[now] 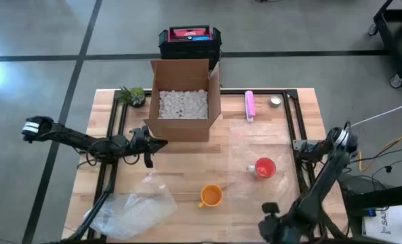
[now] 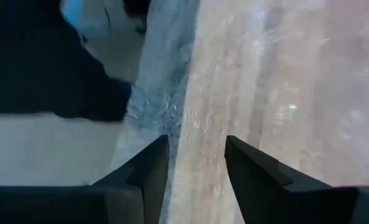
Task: Wrap mug
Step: Wrap the orange mug in the right transparent bubble wrap
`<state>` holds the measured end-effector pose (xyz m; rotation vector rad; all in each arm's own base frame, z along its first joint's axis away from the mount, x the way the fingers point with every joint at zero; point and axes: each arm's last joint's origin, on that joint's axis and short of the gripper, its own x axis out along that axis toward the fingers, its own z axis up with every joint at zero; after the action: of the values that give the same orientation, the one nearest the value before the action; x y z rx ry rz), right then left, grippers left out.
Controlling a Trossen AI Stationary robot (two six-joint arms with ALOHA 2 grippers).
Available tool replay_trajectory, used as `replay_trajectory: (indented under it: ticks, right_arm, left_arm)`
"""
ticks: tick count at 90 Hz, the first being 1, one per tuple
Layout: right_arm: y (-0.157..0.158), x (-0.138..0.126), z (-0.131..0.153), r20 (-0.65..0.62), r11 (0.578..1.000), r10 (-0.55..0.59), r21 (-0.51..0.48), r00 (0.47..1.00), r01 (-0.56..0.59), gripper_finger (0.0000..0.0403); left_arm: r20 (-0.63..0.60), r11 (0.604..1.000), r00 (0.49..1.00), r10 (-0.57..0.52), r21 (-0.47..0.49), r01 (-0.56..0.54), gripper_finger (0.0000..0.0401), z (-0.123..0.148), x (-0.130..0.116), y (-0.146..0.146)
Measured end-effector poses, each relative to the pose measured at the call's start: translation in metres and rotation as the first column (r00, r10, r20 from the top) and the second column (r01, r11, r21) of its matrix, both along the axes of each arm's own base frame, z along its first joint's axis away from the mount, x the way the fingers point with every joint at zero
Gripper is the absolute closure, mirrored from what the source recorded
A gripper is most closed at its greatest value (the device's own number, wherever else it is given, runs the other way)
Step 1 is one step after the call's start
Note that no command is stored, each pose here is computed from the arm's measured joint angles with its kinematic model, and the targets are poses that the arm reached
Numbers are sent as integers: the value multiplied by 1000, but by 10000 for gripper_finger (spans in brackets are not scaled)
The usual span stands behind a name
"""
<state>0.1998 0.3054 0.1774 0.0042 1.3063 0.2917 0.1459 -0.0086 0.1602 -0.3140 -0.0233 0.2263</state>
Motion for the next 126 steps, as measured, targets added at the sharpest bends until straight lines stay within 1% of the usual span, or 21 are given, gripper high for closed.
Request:
replay_trajectory:
  ticks: [7, 11, 15, 26, 32, 43, 49, 55, 60, 65, 71, 78, 86, 97, 103, 113, 120, 126]
  right_arm:
    - [5, 8, -16, -35, 995, 40, -90, 999, -43, 262]
    - [6, 13, -24, -61, 990, 37, -133, 997, -45, 263]
    - [7, 19, -30, -72, 988, 26, -152, 997, -36, 265]
    - [10, 28, -48, -97, 983, 1, -181, 995, -19, 269]
    - [12, 30, -56, -120, 983, 0, -181, 993, -22, 272]
    - [14, 34, -62, -161, 986, -8, -164, 987, -19, 283]
    - [16, 35, -63, -167, 986, -32, -168, 985, 3, 303]
    - [17, 36, -59, -171, 985, -58, -170, 984, 29, 340]
    - [18, 36, -54, -176, 986, -78, -162, 981, 50, 377]
    - [18, 36, -44, -173, 987, -81, -149, 982, 55, 393]
    - [19, 37, -21, -145, 990, -96, -114, 985, 80, 390]
    - [14, 33, 4, -143, 988, -126, -107, 982, 112, 395]
    - [3, 26, 28, -136, 979, -170, -140, 976, 151, 401]
    - [-16, 16, 60, -55, 953, -258, -180, 965, 244, 401]
    - [-27, 12, 68, -38, 929, -299, -240, 953, 282, 402]
    - [-48, 4, 77, -45, 867, -383, -363, 923, 342, 402]
    - [-60, -1, 85, -40, 823, -416, -442, 909, 357, 402]
    - [-69, -3, 89, -5, 782, -441, -494, 898, 381, 402]
  left_arm:
    - [1, 1000, 1000, 0, -5, 0, 401, 0, 0, 0]
    - [0, 1000, 1000, 0, -5, 0, 401, 0, 0, 0]
    - [-1, 1000, 1000, -2, -10, 2, 401, 0, 0, 0]
    - [1, 1000, 1000, -4, -21, 4, 401, -1, 0, 0]
    - [3, 1000, 1000, -4, -22, 4, 401, 0, 0, 0]
    - [6, 1000, 1000, -4, -22, 4, 401, 0, 0, 0]
    - [6, 1000, 1000, -4, -23, 4, 401, 0, 0, 0]
    - [6, 1000, 1000, -5, -23, 5, 401, 0, 0, 0]
    - [6, 1000, 1000, -4, -30, 5, 401, 0, 0, 0]
    - [6, 1000, 1000, -5, -31, 5, 401, 0, 0, 0]
    - [9, 999, 1000, -6, -37, 6, 401, 0, 0, 0]
    - [21, 999, 1000, -7, -43, 8, 401, 1, 0, 0]
    - [29, 999, 1000, -7, -54, 9, 401, 1, 0, 0]
    - [41, 998, 999, -8, -60, 11, 401, 2, 0, -1]
    - [40, 998, 999, -13, -60, 15, 401, 2, 0, -1]
    - [41, 998, 999, -24, -60, 26, 401, 3, 0, -1]
    - [46, 998, 999, -28, -60, 31, 401, 3, 0, -1]
    - [51, 998, 998, -28, -61, 31, 401, 3, 0, -1]
